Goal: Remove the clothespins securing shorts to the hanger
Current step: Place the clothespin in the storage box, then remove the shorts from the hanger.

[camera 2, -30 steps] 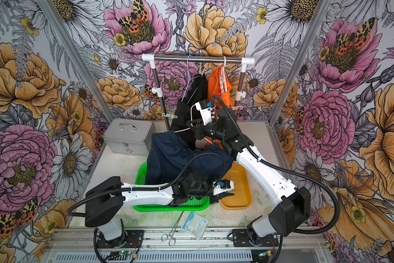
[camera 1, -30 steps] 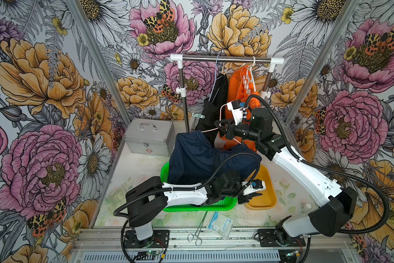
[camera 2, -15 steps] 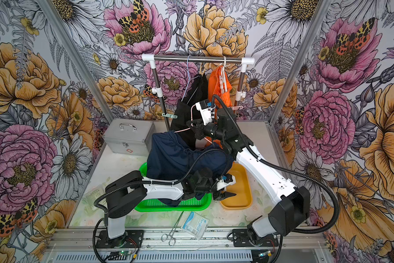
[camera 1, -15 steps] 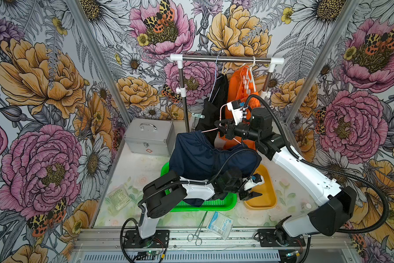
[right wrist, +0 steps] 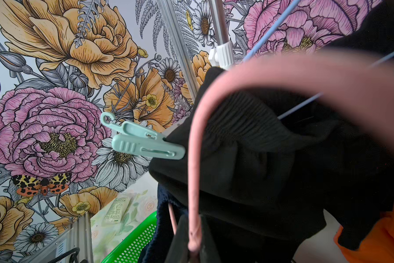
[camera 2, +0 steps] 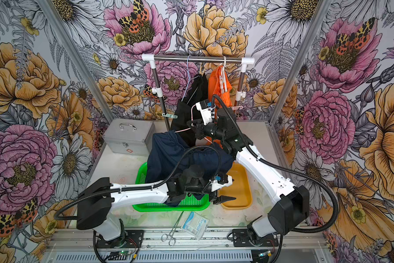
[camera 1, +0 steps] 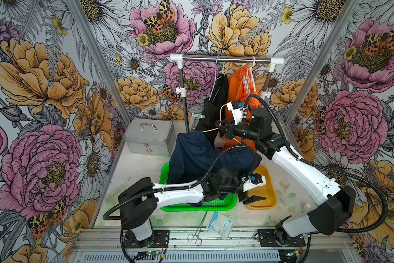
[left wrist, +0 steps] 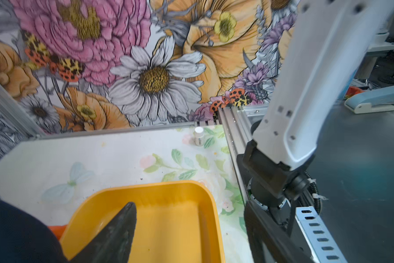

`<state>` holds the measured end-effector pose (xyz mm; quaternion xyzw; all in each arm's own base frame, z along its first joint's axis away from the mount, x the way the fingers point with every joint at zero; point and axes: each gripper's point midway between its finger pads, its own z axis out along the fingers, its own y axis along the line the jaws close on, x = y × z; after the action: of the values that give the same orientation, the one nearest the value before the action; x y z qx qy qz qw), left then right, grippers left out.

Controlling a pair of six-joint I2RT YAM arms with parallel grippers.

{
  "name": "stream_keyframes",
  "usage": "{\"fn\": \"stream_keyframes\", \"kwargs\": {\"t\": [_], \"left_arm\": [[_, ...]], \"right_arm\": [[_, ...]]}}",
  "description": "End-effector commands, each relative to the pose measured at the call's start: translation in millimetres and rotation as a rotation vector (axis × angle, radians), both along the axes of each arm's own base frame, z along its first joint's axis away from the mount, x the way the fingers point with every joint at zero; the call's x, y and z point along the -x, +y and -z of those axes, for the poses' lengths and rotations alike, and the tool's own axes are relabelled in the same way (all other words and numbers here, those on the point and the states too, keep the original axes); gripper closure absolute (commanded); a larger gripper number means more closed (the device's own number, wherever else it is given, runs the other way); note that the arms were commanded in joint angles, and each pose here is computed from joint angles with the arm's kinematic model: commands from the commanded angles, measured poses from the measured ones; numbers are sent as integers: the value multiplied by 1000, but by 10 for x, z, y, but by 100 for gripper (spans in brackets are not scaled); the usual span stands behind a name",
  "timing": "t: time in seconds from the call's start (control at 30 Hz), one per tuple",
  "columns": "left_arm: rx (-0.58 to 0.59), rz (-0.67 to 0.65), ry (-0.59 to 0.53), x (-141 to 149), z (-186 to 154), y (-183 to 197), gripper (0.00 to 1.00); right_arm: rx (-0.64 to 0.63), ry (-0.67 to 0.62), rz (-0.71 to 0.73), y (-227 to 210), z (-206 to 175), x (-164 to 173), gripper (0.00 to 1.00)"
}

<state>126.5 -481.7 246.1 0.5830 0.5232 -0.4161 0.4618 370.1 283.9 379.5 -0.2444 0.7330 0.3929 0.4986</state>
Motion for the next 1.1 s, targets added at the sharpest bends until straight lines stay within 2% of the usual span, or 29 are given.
{"fn": "stream_keyframes", "kwargs": {"t": [0.0,0.2,0.3,0.47,0.57,0.8,0.9,1.07], "left_arm": [[-38,-55,-23,-17,-29,270,16],[41,-216,-82,-72,-556,844,3],[83,-343,-93,-175,-797,1206,1],[117,-543,8,-478,-1072,1850,1],[109,-608,67,-624,-1147,2183,1],[1,-701,211,-888,-1072,2685,1],[-20,-670,254,-894,-1048,2722,2],[-59,-582,302,-856,-1040,2630,13]], "right_arm": [[-32,-48,-4,-13,-192,-12,100],[-29,-37,-22,9,-142,45,100],[-18,-30,-38,46,-91,98,100],[11,-39,-77,157,-28,260,100],[19,-58,-110,237,-35,380,100],[-6,-94,-257,414,-182,738,100],[-6,-101,-316,440,-201,897,100],[7,-126,-387,471,-188,1126,100]]}}
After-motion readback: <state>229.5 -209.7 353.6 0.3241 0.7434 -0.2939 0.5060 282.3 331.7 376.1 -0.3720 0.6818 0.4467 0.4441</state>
